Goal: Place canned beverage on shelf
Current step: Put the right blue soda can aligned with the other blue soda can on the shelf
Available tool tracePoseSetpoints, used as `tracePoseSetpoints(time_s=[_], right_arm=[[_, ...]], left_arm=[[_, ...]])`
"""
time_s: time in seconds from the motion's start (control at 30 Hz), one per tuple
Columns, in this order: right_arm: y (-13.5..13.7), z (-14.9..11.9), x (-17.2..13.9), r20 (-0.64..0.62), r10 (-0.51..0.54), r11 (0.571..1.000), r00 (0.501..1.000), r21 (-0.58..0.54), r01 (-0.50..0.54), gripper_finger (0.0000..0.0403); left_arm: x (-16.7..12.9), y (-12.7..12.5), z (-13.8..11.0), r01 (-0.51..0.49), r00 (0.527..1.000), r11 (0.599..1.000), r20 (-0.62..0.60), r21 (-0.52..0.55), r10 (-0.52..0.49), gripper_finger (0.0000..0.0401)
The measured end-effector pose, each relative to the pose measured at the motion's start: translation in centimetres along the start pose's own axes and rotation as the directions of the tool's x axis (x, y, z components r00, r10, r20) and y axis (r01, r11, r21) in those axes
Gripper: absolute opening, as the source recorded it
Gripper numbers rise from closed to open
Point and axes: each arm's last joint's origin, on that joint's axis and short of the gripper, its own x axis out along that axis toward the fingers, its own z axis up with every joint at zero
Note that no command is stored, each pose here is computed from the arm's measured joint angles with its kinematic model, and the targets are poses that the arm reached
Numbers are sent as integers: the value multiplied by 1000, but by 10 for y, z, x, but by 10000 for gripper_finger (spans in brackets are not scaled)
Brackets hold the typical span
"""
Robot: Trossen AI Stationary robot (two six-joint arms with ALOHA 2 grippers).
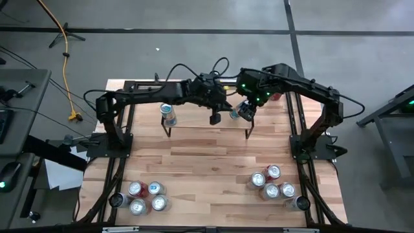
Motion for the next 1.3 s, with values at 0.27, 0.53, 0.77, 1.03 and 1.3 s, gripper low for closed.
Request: tracePoseSetpoints(time_s=[0.27, 0.53, 0.77, 1.03, 1.3], right_arm=[[0, 1, 3, -13, -4, 1000, 1000, -25, 3, 241], [2, 5, 3, 24, 13, 1000, 1000, -26, -12, 254], [2, 7, 3, 46, 19, 999, 999, -50, -17, 255], [3, 8, 3, 52, 23, 997, 998, -72, -19, 256], [2, 8, 3, 56, 22, 995, 998, -94, -17, 257]], left_arm=[[17, -2, -8, 17, 1000, 999, -9, -45, -18, 0], [18, -4, -8, 22, 1000, 999, -12, -47, -22, 0], [19, -5, -10, 22, 1000, 998, -12, -56, -22, 0], [22, -7, -21, 26, 998, 998, -60, -66, -30, 0], [-4, 8, -10, -13, 999, 998, -30, -57, 11, 0]])
